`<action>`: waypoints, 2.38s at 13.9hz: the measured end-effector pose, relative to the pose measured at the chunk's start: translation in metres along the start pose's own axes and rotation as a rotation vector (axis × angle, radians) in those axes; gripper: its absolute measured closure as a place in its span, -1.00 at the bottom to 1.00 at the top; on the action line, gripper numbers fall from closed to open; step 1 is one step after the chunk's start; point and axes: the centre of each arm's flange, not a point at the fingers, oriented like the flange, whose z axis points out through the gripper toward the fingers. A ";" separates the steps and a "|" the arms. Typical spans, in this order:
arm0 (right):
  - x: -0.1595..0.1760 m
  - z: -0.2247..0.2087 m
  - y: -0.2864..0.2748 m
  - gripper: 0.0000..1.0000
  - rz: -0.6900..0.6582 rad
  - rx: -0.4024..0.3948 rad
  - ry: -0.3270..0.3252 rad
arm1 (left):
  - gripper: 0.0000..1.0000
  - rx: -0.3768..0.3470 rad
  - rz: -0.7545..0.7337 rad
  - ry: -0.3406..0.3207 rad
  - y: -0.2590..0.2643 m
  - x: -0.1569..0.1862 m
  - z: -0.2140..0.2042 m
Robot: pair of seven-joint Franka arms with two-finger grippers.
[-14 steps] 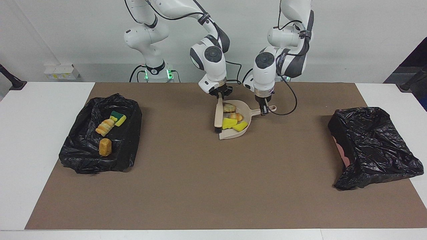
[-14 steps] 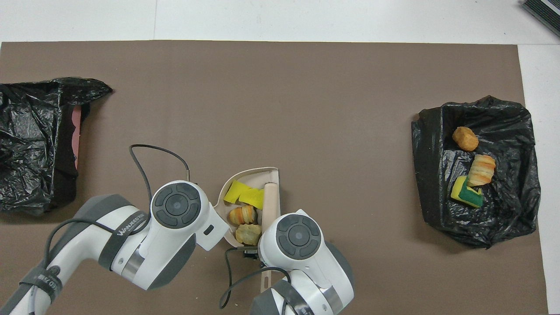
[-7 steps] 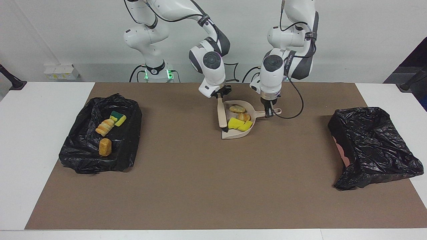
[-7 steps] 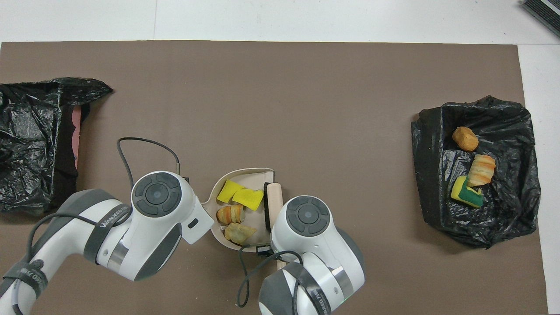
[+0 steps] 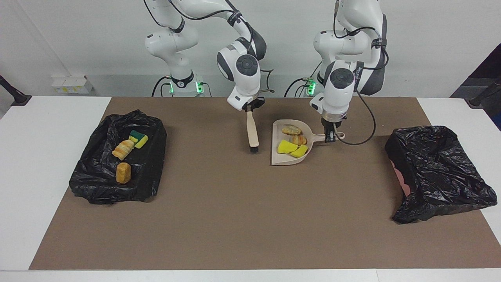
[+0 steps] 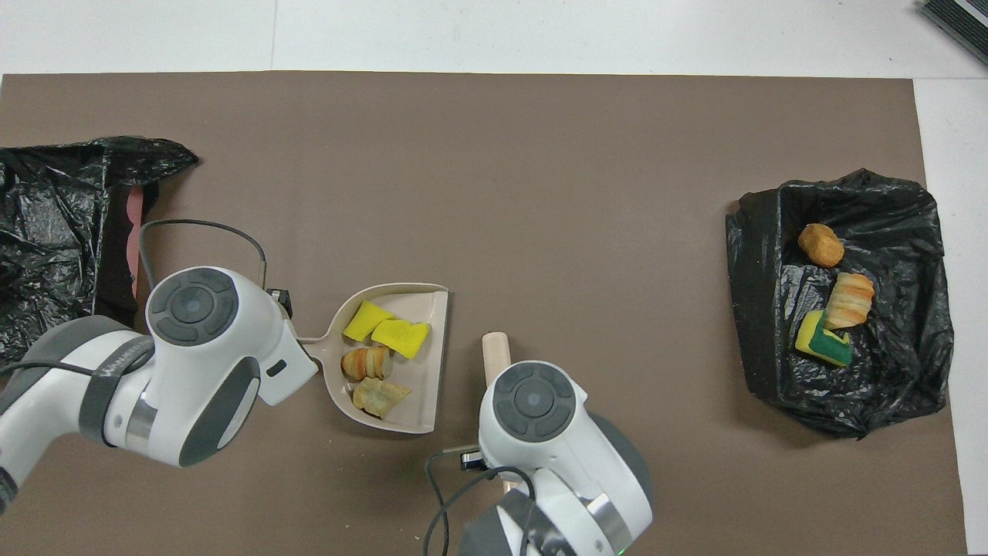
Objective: Sweep and dump trash in bin
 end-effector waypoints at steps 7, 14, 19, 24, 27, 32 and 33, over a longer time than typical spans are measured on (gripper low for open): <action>-0.058 0.042 -0.076 0.49 0.017 0.008 0.073 | 0.38 0.022 -0.109 0.026 -0.022 -0.144 -0.041; -0.054 0.050 -0.077 0.11 0.030 -0.004 0.057 | 0.38 0.065 -0.288 0.020 -0.031 -0.315 -0.121; -0.049 -0.013 -0.081 -1.00 0.033 0.007 0.058 | 0.38 0.094 -0.313 -0.103 -0.031 -0.431 -0.121; -0.024 -0.143 -0.017 -1.00 -0.008 -0.054 0.125 | 0.38 0.103 -0.205 -0.309 -0.033 -0.482 -0.135; 0.006 -0.189 0.033 -1.00 -0.063 -0.063 0.156 | 0.38 0.085 -0.146 -0.432 -0.041 -0.487 -0.129; 0.051 -0.263 0.160 -1.00 -0.098 -0.029 0.180 | 0.38 0.058 -0.140 -0.580 -0.048 -0.489 -0.122; 0.056 -0.272 0.184 -1.00 -0.095 -0.028 0.181 | 0.38 0.047 -0.132 -0.623 -0.050 -0.487 -0.124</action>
